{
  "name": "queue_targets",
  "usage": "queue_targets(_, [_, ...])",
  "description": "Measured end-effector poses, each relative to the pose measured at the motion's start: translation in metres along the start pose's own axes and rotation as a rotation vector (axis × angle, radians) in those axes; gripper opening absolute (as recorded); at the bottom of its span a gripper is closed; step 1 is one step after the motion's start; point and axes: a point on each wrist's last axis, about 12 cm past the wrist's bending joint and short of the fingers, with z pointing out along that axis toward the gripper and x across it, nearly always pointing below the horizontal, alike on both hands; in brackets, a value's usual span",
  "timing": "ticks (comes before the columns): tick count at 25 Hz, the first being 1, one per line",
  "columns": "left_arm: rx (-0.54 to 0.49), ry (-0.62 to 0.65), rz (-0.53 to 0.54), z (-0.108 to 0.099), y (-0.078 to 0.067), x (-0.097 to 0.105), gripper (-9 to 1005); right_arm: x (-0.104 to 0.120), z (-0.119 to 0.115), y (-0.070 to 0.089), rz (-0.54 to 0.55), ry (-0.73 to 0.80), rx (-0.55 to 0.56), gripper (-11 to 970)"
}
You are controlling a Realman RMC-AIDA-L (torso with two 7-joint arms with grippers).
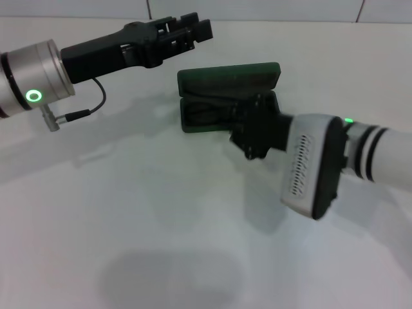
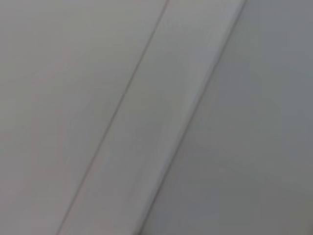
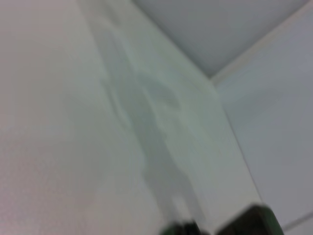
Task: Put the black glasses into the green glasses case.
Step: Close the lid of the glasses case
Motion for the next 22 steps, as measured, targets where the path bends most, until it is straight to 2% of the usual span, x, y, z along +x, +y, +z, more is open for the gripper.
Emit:
queue_targets(5, [-0.132, 0.013, -0.018, -0.001, 0.014, 0.004, 476, -0.002, -0.019, 0.007, 0.162, -0.142, -0.054, 279])
queue_targets(10, [-0.296, 0.063, 0.010, 0.012, 0.035, 0.001, 476, 0.015, -0.053, 0.003, 0.394, -0.281, -0.171, 302])
queue_targets(13, [-0.375, 0.135, 0.064, 0.033, 0.046, -0.004, 476, 0.027, -0.069, 0.001, 0.505, -0.314, -0.290, 316])
queue_targets(16, [-0.417, 0.231, 0.140, 0.062, 0.050, -0.007, 476, 0.033, -0.076, 0.002, 0.562, -0.299, -0.366, 330])
queue_targets(18, [-0.433, 0.300, 0.192, 0.081, 0.051, -0.007, 476, 0.034, -0.075, 0.007, 0.577, -0.278, -0.385, 339])
queue_targets(22, [-0.467, 0.367, 0.240, 0.098, 0.051, -0.004, 476, 0.033, -0.070, 0.017, 0.565, -0.245, -0.406, 357])
